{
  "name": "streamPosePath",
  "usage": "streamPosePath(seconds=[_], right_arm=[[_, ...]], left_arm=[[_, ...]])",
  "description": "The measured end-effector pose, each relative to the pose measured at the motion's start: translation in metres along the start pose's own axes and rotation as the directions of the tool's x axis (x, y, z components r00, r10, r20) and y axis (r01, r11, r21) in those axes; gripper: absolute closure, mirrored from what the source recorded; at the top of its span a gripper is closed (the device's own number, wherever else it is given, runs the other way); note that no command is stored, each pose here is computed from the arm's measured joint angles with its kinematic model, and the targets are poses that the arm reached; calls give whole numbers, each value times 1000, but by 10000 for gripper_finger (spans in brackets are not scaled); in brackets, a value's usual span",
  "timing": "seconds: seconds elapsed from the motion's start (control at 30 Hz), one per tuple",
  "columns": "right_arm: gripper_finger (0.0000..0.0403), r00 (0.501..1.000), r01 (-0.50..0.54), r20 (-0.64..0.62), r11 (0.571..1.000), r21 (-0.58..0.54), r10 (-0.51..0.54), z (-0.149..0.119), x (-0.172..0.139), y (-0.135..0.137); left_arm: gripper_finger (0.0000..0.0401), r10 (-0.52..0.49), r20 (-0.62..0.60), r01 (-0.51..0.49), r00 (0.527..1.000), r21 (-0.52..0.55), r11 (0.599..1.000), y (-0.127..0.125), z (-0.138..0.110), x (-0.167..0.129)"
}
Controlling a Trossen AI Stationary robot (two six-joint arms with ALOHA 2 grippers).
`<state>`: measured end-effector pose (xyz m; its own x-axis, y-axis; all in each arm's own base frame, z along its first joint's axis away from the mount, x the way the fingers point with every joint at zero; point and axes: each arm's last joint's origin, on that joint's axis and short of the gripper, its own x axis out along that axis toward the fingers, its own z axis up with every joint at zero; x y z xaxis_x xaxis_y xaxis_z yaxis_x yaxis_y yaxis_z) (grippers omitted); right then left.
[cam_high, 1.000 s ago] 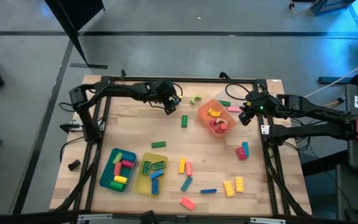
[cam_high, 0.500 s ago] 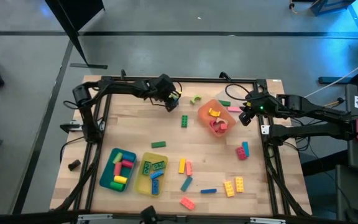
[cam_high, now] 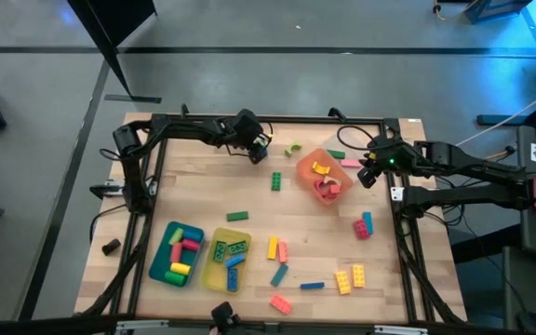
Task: Sort blocks by size
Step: Put the light green arch block into the orange bin
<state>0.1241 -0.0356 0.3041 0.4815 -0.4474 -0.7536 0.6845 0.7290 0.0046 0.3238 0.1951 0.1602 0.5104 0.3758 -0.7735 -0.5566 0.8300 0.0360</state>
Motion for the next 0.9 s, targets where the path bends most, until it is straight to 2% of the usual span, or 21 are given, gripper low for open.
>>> streamPosePath(seconds=[0.3,0.53,0.63,0.77,0.9], right_arm=[[286,1000,-1,-1,1000,0,1,0,0,0],[286,1000,-1,-1,1000,0,1,0,0,0],[286,1000,-1,-1,1000,0,1,0,0,0],[286,1000,-1,-2,1000,-1,1,0,0,0],[286,1000,-8,-6,1000,-1,8,0,0,0]], left_arm=[[200,-14,-15,14,1000,22,1000,-1,-3,4],[283,-14,-16,14,1000,20,1000,0,-3,5],[284,-14,-10,14,1000,18,1000,0,-2,4],[284,-23,11,23,1000,17,1000,0,13,-11],[284,-83,-8,83,997,24,996,-5,32,-43]])
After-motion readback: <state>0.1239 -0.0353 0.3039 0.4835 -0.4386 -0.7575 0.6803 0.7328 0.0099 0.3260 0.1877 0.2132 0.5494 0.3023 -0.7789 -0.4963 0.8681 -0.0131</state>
